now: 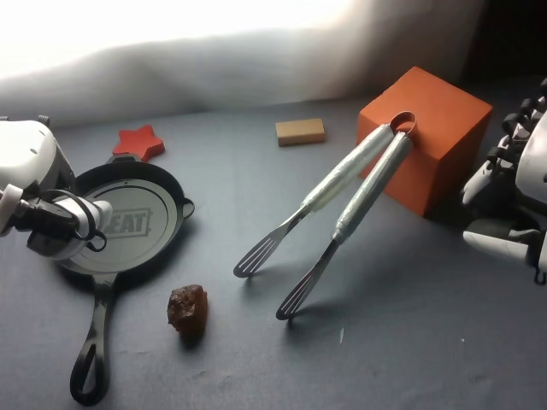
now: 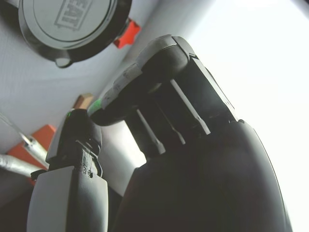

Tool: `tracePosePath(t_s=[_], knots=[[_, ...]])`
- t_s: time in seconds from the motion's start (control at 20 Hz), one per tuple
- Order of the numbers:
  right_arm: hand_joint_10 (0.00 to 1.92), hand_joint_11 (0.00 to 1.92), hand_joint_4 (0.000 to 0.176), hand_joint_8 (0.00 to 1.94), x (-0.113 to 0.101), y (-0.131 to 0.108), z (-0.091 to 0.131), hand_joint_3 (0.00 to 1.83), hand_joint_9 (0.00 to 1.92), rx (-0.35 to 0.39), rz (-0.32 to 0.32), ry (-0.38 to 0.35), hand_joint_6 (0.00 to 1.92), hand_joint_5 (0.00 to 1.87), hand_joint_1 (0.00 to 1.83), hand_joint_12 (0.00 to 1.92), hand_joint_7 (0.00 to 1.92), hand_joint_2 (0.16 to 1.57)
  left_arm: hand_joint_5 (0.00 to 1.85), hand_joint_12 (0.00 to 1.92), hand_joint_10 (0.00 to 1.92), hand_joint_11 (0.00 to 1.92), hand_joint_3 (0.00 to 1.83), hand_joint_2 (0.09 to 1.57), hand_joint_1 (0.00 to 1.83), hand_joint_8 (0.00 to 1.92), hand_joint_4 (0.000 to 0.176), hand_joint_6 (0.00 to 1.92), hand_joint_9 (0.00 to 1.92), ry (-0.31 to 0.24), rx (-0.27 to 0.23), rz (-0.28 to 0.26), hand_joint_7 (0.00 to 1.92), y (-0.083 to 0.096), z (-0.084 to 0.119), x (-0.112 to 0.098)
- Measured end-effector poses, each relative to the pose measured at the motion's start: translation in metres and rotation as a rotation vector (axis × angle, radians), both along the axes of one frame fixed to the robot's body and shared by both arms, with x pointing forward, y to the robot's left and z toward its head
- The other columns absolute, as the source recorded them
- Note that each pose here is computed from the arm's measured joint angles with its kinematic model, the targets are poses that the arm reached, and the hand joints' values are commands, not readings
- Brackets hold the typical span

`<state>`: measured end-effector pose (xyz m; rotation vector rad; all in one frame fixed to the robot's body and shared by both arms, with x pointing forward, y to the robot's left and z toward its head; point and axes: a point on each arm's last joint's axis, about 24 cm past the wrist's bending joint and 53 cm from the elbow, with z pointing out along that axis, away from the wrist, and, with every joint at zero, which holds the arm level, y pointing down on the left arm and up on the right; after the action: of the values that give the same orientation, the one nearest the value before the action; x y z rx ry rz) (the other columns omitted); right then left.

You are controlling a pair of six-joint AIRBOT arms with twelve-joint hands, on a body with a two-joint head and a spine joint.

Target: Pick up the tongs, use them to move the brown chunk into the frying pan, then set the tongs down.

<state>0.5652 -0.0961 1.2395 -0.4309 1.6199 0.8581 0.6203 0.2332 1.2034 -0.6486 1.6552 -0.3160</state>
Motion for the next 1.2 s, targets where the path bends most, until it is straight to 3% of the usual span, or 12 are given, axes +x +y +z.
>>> tracePosePath(t_s=[0.05, 0.2, 0.3, 0.5, 0.6, 0.7, 0.75, 0.85, 0.95, 1.1, 1.2], knots=[[0.03, 0.0, 0.0, 0.01, 0.001, -0.001, -0.001, 0.03, 0.08, -0.011, -0.003, -0.007, 0.02, 0.06, 0.0, 0.25, 0.1, 1.16, 0.0, 0.0, 0.0, 0.0, 0.05, 1.07, 0.0, 0.0, 0.0, 0.0, 0.0, 0.011, -0.006, 0.007, 0.0, 0.001, -0.003, -0.001], [0.01, 0.0, 0.0, 0.0, 0.008, -0.008, -0.005, 0.0, 0.06, -0.007, -0.047, 0.021, 0.0, 0.06, 0.0, 0.09, 0.09, 1.17, 0.0, 0.0, 0.0, 0.0, 0.04, 1.09, 0.0, 0.0, 0.0, 0.0, 0.0, 0.015, -0.022, -0.003, 0.0, -0.005, -0.003, 0.0], [0.0, 0.0, 0.0, 0.0, 0.009, -0.008, -0.004, 0.0, 0.06, -0.007, -0.052, 0.013, 0.0, 0.07, 0.0, 0.07, 0.09, 1.18, 0.0, 0.0, 0.0, 0.0, 0.02, 1.13, 0.0, 0.0, 0.0, 0.0, 0.0, -0.003, -0.021, -0.008, 0.0, -0.006, 0.002, 0.001], [0.0, 0.0, 0.0, 0.0, 0.019, 0.003, -0.015, 0.0, 0.08, -0.086, -0.035, -0.015, 0.0, 0.1, 0.0, 0.22, 0.11, 1.16, 0.0, 0.0, 0.0, 0.0, 0.01, 1.13, 0.0, 0.0, 0.0, 0.0, 0.0, 0.009, -0.045, 0.014, 0.0, -0.003, 0.002, 0.001], [0.0, 0.0, 0.0, 0.0, 0.034, 0.013, -0.02, 0.0, 0.06, -0.102, -0.031, 0.007, 0.01, 0.08, 0.01, 0.09, 0.1, 1.16, 0.0, 0.0, 0.0, 0.0, 0.01, 1.14, 0.0, 0.0, 0.0, 0.0, 0.0, -0.016, -0.052, 0.02, 0.0, -0.003, 0.01, 0.002], [0.0, 0.0, 0.0, 0.0, 0.047, 0.016, -0.027, 0.0, 0.05, -0.12, -0.036, 0.024, 0.0, 0.06, 0.01, 0.0, 0.08, 1.13, 0.0, 0.0, 0.0, 0.0, 0.01, 1.13, 0.0, 0.0, 0.0, 0.0, 0.0, -0.007, -0.054, 0.016, 0.0, -0.006, 0.011, 0.001], [0.0, 0.0, 0.0, 0.0, 0.053, 0.016, -0.033, 0.0, 0.05, -0.131, -0.04, 0.036, 0.0, 0.07, 0.08, 0.0, 0.08, 1.12, 0.0, 0.0, 0.0, 0.0, 0.01, 1.13, 0.0, 0.0, 0.0, 0.0, 0.0, 0.006, -0.059, 0.017, 0.0, -0.007, 0.009, -0.002], [0.0, 0.0, 0.0, 0.0, 0.061, 0.021, -0.035, 0.0, 0.01, -0.148, -0.038, 0.031, 0.0, 0.01, 0.56, 0.0, 0.01, 1.06, 0.0, 0.0, 0.0, 0.0, 0.0, 1.13, 0.0, 0.0, 0.0, 0.0, 0.0, 0.033, -0.074, 0.013, 0.0, -0.011, 0.002, -0.006], [0.0, 0.0, 0.0, 0.0, 0.074, 0.036, -0.029, 0.0, 0.0, -0.161, -0.022, -0.011, 0.0, 0.0, 0.86, 0.0, 0.0, 0.95, 0.0, 0.0, 0.0, 0.0, 0.0, 1.11, 0.0, 0.0, 0.0, 0.0, 0.0, 0.057, -0.084, 0.015, 0.0, -0.012, -0.004, -0.008], [0.0, 0.0, 0.0, 0.0, 0.094, 0.052, -0.021, 0.0, 0.0, -0.158, -0.023, -0.015, 0.0, 0.0, 1.05, 0.0, 0.0, 0.91, 0.0, 0.0, 0.0, 0.0, 0.01, 1.13, 0.0, 0.0, 0.0, 0.0, 0.0, 0.052, -0.085, 0.025, 0.0, -0.009, -0.003, -0.006], [0.0, 0.0, 0.0, 0.0, 0.107, 0.056, -0.022, 0.0, 0.0, -0.164, -0.035, 0.038, 0.0, 0.0, 1.07, 0.0, 0.0, 0.92, 0.0, 0.0, 0.0, 0.0, 0.0, 1.13, 0.0, 0.0, 0.0, 0.0, 0.0, 0.039, -0.073, 0.025, 0.0, -0.008, 0.001, -0.005]])
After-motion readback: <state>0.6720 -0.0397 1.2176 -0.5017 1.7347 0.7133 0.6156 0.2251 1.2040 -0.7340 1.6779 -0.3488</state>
